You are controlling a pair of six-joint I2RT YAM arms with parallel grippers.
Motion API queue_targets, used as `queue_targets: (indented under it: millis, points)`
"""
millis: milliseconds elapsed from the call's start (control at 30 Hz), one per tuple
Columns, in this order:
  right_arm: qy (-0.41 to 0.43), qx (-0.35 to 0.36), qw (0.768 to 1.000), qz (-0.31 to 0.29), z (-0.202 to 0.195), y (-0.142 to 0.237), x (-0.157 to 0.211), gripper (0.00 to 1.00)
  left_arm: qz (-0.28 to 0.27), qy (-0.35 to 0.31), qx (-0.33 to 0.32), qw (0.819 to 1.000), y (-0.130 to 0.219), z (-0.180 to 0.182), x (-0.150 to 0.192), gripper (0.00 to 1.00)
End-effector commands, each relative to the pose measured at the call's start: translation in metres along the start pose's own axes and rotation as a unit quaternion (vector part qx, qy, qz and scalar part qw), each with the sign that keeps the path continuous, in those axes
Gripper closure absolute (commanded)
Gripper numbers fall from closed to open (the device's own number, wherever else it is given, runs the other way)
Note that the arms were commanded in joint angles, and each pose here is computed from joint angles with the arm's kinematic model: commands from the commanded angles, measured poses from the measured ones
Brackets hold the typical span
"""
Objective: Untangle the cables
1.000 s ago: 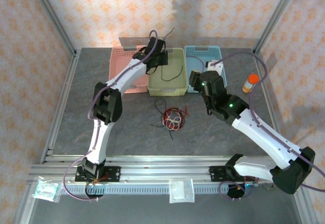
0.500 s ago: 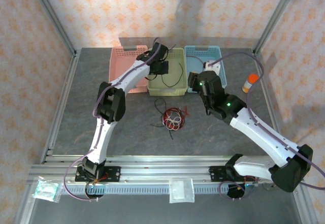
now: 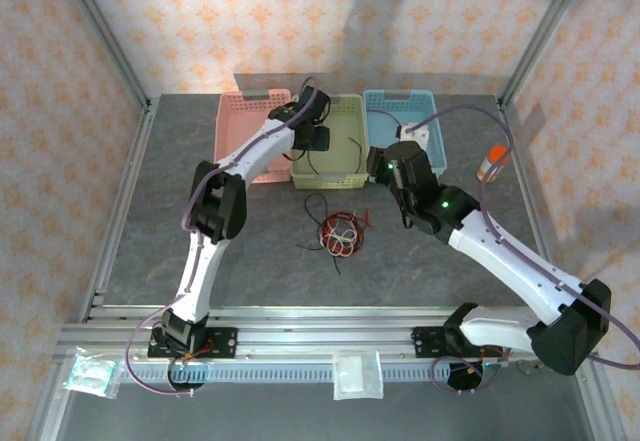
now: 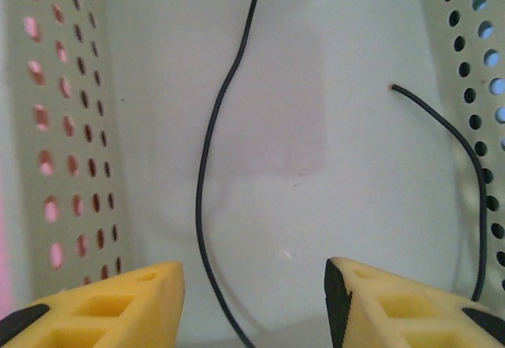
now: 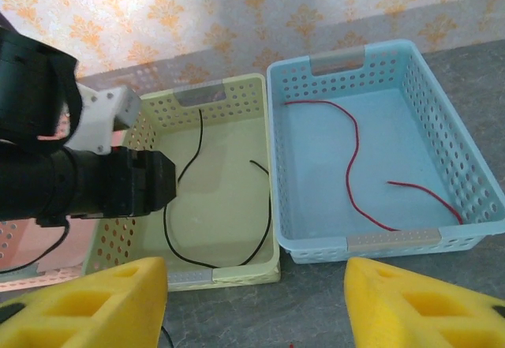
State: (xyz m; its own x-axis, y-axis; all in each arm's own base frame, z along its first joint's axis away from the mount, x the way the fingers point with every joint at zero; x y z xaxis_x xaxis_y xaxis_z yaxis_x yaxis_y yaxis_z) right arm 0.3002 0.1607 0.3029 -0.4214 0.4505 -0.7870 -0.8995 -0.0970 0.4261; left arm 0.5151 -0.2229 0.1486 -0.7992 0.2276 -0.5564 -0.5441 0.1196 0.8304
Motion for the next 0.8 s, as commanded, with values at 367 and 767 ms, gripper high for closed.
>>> queue_targets:
  millis: [367,767]
  points:
    - [0.018,0.020,0.985,0.173,0.003,-0.035,0.104,0.50,-0.172,0.033,0.061,0.983,0.157,-0.004,0.053,0.51]
    - [0.159,-0.068,0.946,0.275,0.021,-0.066,0.177,0.48,-0.175,0.104,0.111,0.973,0.162,-0.005,0.157,0.49]
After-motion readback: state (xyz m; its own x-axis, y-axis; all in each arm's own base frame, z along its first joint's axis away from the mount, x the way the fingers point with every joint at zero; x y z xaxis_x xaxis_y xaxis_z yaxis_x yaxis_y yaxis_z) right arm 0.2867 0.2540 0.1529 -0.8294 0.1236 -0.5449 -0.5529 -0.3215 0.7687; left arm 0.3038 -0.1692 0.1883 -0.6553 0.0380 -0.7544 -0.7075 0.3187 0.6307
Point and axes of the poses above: each hand's point on the last joint's axis, 136 mm out from that joint toward the fingers, its own y axis back along the fingers, its own z axis along the line the jaws close on, x = y × z, the point moved 4 cm from there along y, back along the fingers, and after that the axes turned 15 degrees about -y, right-handed, at the moved point
